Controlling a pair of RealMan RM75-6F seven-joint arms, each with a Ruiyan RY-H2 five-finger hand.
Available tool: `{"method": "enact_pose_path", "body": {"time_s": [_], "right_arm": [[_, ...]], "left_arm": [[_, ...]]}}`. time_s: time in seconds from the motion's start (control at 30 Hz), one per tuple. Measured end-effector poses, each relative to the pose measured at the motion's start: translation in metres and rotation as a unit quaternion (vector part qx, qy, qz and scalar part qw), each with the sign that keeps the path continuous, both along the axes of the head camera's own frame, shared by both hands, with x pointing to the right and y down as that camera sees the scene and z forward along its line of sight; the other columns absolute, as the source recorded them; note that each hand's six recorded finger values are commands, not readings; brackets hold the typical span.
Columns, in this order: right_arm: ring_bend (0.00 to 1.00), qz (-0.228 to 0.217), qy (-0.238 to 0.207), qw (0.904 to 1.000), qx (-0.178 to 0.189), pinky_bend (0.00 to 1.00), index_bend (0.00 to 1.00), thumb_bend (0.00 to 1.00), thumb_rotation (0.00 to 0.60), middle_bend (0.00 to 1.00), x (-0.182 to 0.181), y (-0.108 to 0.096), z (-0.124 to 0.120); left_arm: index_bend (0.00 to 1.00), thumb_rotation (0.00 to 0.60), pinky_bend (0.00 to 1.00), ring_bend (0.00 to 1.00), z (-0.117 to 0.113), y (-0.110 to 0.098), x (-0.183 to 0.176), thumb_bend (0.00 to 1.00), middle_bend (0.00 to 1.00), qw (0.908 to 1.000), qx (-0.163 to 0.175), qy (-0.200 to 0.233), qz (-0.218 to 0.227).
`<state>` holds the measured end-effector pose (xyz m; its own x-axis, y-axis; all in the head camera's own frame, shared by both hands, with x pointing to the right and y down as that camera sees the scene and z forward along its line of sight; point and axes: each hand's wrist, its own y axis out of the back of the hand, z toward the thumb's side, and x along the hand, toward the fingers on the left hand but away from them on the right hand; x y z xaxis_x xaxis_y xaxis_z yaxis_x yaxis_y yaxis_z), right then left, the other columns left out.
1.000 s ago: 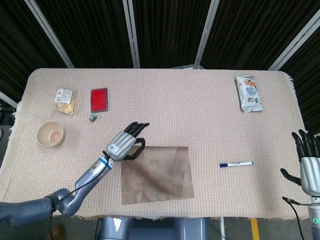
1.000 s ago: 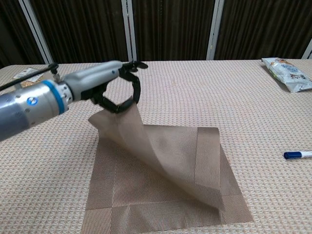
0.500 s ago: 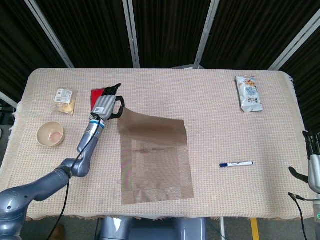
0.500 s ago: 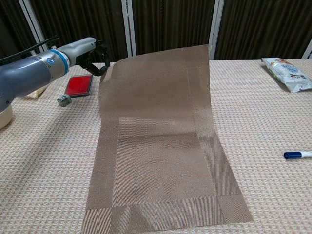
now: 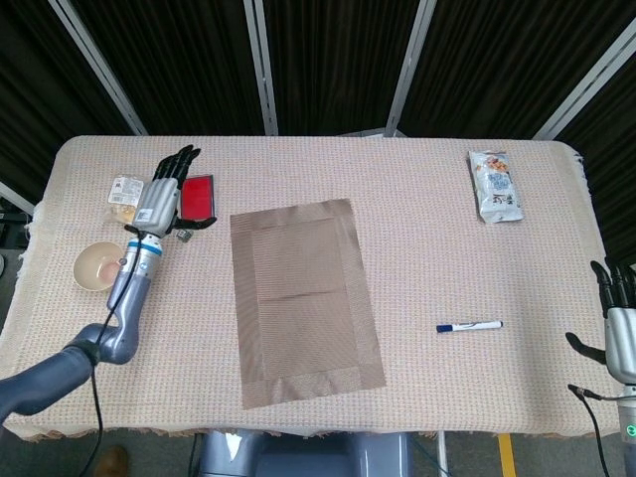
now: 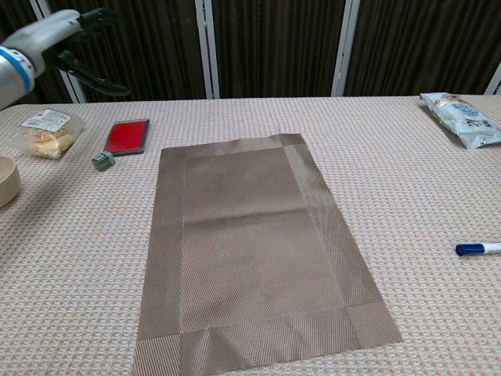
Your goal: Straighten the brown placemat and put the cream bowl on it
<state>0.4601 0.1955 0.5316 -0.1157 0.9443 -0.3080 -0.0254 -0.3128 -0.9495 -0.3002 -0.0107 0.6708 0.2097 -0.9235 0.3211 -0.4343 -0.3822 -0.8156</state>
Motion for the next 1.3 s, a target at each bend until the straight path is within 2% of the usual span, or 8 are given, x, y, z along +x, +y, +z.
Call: {"method": "enact_pose_path", "body": {"time_s": [0.17,0.27,0.37,0.5,0.63,0.8,1.0,1.3], "right_arm": [[0.00,-0.026,-0.014,0.9996,-0.005,0.00,0.00,0.00,0.600,0.00,-0.014,0.000,0.000],[0.00,-0.068,-0.024,0.9973,-0.015,0.00,0.00,0.00,0.600,0.00,-0.031,-0.002,0.002],[0.00,-0.132,-0.032,0.9902,-0.034,0.00,0.00,0.00,0.600,0.00,-0.055,-0.004,0.007],[0.00,-0.226,-0.043,0.9702,-0.077,0.00,0.00,0.00,0.600,0.00,-0.092,-0.002,0.021],[0.00,-0.285,-0.055,0.9489,-0.124,0.00,0.00,0.00,0.600,0.00,-0.123,0.002,0.037],[0.00,-0.347,-0.077,0.9190,-0.171,0.00,0.00,0.00,0.600,0.00,-0.170,0.011,0.059],[0.00,-0.409,-0.075,0.8906,-0.185,0.00,0.00,0.00,0.600,0.00,-0.219,0.025,0.083],[0.00,-0.452,-0.072,0.8715,-0.176,0.00,0.01,0.00,0.600,0.00,-0.259,0.037,0.106]], "left_arm": [[0.00,0.600,0.00,0.00,-0.040,0.024,-0.031,0.00,0.00,0.9977,0.012,-0.066,0.013],[0.00,0.600,0.00,0.00,-0.071,0.049,-0.051,0.00,0.00,0.9935,0.019,-0.112,0.009],[0.00,0.600,0.00,0.00,-0.105,0.079,-0.076,0.00,0.00,0.9867,0.021,-0.161,-0.012],[0.00,0.600,0.00,0.00,-0.144,0.121,-0.125,0.00,0.00,0.9662,0.019,-0.250,-0.063],[0.00,0.600,0.00,0.00,-0.152,0.155,-0.143,0.00,0.00,0.9593,-0.006,-0.269,-0.085],[0.00,0.600,0.00,0.00,-0.153,0.167,-0.147,0.00,0.00,0.9601,-0.011,-0.269,-0.075],[0.00,0.600,0.00,0.00,-0.151,0.170,-0.149,0.00,0.00,0.9613,-0.012,-0.267,-0.067],[0.00,0.600,0.00,0.00,-0.142,0.166,-0.141,0.00,0.00,0.9661,-0.015,-0.252,-0.054]]}}
